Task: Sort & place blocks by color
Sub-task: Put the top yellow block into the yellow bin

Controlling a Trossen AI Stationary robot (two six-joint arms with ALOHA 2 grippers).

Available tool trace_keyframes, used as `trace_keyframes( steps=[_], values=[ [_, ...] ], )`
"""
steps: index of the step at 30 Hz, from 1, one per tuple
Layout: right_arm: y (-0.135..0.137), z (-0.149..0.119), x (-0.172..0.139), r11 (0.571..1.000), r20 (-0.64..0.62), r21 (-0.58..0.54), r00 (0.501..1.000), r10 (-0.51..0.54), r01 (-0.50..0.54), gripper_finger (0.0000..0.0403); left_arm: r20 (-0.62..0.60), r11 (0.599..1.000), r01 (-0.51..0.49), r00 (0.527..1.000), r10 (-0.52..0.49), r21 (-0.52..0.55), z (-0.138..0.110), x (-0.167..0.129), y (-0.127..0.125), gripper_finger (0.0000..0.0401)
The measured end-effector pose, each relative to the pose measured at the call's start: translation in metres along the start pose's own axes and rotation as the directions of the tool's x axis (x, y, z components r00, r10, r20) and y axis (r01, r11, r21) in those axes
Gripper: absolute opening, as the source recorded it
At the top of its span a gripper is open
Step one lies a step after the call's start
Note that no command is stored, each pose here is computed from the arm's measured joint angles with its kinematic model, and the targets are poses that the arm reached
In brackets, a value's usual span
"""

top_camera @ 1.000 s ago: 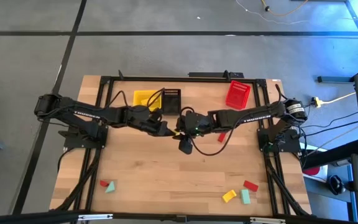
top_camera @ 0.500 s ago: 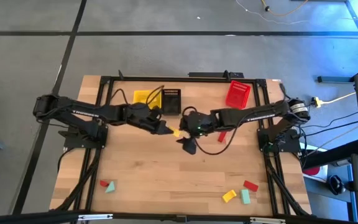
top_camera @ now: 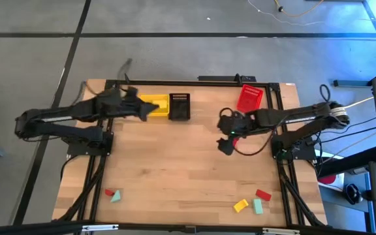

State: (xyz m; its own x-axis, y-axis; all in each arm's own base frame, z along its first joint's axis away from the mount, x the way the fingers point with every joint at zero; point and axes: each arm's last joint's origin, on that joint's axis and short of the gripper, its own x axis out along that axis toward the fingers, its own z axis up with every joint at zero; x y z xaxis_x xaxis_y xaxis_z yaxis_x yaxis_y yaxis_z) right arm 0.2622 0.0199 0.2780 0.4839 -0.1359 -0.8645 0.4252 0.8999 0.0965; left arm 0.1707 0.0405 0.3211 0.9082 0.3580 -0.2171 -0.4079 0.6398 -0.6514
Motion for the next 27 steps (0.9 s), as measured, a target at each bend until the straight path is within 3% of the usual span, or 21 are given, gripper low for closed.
trace_keyframes(
  steps=[3,6,9,12,15,20,27],
  values=[
    [-0.007,-0.017,0.001,0.984,0.096,0.143,0.991,0.097,-0.110,0.0348,0.111,0.990,0.050,0.992,-0.064,0.132,0.007,-0.016,-0.010,0.0046],
    [-0.007,-0.022,-0.003,0.924,0.293,0.226,0.926,0.237,-0.308,0.0348,0.220,0.966,0.132,0.958,-0.182,0.223,0.009,-0.023,-0.022,0.0046],
    [-0.004,-0.020,-0.011,0.840,0.492,0.199,0.793,0.359,-0.504,0.0348,0.279,0.934,0.212,0.915,-0.293,0.286,0.000,-0.023,-0.027,0.0046],
    [-0.001,-0.012,-0.022,0.766,0.643,0.115,0.635,0.429,-0.633,0.0348,0.275,0.919,0.265,0.897,-0.346,0.292,-0.019,-0.014,-0.024,0.0046],
    [0.001,-0.006,-0.031,0.759,0.717,0.002,0.530,0.453,-0.651,0.0348,0.237,0.911,0.288,0.902,-0.362,0.295,-0.037,-0.007,-0.019,0.0046],
    [0.004,-0.001,-0.041,0.791,0.736,-0.101,0.490,0.468,-0.604,0.0348,0.229,0.901,0.280,0.902,-0.365,0.332,-0.045,-0.008,-0.018,0.0046],
    [0.004,-0.001,-0.040,0.821,0.733,-0.151,0.494,0.467,-0.551,0.0348,0.233,0.893,0.277,0.898,-0.372,0.356,-0.044,-0.009,-0.019,0.0046]
  ],
)
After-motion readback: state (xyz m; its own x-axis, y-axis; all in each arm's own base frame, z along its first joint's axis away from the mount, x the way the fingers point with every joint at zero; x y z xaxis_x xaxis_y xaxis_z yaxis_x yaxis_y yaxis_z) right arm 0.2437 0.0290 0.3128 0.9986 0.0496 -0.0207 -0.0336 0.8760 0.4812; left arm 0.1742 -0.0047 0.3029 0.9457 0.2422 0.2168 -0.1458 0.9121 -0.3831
